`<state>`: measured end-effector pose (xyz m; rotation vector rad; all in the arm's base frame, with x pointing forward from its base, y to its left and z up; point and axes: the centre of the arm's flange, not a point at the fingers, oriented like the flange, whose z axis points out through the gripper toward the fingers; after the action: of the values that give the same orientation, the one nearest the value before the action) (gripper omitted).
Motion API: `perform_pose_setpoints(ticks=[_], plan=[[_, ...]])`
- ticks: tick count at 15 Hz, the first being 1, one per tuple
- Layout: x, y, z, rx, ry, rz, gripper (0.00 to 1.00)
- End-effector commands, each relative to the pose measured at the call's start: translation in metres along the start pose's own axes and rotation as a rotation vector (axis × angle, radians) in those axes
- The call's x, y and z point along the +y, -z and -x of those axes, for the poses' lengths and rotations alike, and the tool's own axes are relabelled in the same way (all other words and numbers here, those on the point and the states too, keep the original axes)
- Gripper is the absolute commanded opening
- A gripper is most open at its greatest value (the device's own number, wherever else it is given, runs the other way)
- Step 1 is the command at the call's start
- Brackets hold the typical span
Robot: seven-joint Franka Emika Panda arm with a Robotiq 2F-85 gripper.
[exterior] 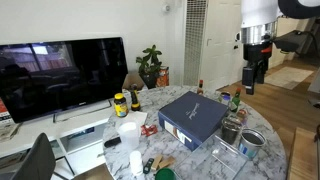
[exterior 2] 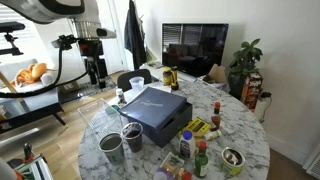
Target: Remove the lid from the box, remove the black purse, put it on the table and then put the transparent storage box in the box
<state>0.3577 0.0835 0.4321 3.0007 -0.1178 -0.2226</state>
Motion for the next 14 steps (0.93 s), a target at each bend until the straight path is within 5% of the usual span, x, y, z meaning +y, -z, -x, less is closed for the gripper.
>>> perform_pose_setpoints(ticks=[1, 6, 10, 14], plan=[[0.0, 0.0, 0.0, 0.0, 0.0, 0.0, 1.0], [-0.012, -0.004, -0.007, -0.002, 0.027, 0.018, 1.0], [-0.094, -0.043, -0.035, 0.005, 0.155, 0.113, 1.0], [-0.17, -0.084, -0.061, 0.099, 0.236, 0.228, 1.0]])
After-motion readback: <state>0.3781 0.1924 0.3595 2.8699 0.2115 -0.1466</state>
